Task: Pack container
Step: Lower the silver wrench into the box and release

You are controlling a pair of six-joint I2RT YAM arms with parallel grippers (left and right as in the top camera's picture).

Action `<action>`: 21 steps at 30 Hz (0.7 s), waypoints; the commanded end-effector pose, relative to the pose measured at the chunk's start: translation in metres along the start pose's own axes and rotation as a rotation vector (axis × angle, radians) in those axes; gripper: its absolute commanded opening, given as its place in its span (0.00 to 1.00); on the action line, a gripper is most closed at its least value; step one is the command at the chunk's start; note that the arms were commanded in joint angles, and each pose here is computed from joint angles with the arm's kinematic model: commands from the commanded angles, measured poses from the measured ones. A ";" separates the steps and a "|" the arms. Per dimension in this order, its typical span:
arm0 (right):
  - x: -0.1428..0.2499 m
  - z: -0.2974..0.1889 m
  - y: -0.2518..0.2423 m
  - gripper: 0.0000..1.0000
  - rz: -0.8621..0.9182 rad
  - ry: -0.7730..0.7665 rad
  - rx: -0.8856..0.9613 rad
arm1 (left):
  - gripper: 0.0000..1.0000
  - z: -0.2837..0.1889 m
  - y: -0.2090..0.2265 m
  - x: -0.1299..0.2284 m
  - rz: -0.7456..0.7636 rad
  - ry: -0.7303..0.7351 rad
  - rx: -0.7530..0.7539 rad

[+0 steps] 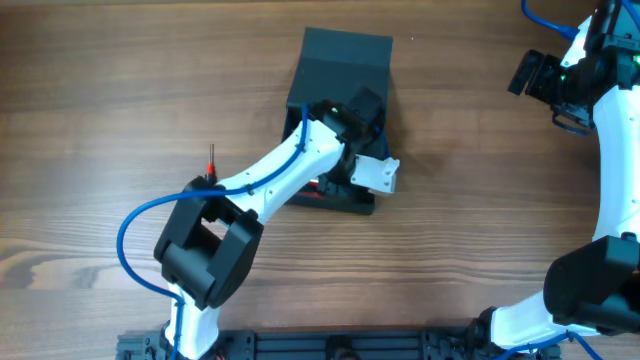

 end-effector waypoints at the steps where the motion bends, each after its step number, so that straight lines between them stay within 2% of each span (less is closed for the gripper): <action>1: 0.004 0.001 0.000 1.00 0.015 0.011 -0.005 | 0.35 0.003 -0.008 -0.014 -0.089 0.000 0.013; 2: 0.004 0.001 0.001 1.00 0.015 0.013 -0.014 | 0.99 0.003 -0.009 -0.015 -0.088 0.001 0.013; 8: 0.006 0.000 0.001 1.00 0.015 0.025 -0.019 | 1.00 -0.001 -0.002 -0.009 -0.110 0.026 -0.037; 11: 0.007 0.000 0.001 1.00 0.015 0.030 -0.018 | 1.00 -0.022 0.016 -0.005 -0.247 0.006 -0.146; 14: 0.007 0.000 0.001 1.00 0.016 0.030 -0.018 | 1.00 -0.065 0.038 0.002 -0.403 -0.047 -0.281; 15: 0.007 0.000 0.001 1.00 0.015 0.030 -0.018 | 1.00 -0.094 0.049 0.010 -0.512 -0.088 -0.358; 17: 0.007 0.000 0.001 1.00 0.015 0.031 -0.018 | 1.00 -0.127 0.053 0.021 -0.614 -0.145 -0.414; 21: 0.007 0.000 0.001 1.00 0.015 0.031 -0.017 | 1.00 -0.184 0.044 0.052 -0.711 -0.184 -0.532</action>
Point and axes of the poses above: each gripper's point midway between its finger pads, its own z axis out along the fingers, its own y axis along the line the jaws close on, x = y × z, the point moved 7 cm from there along -z, back along the fingers, and after that the axes turned 4 degrees about z, right-handed, at the moved point
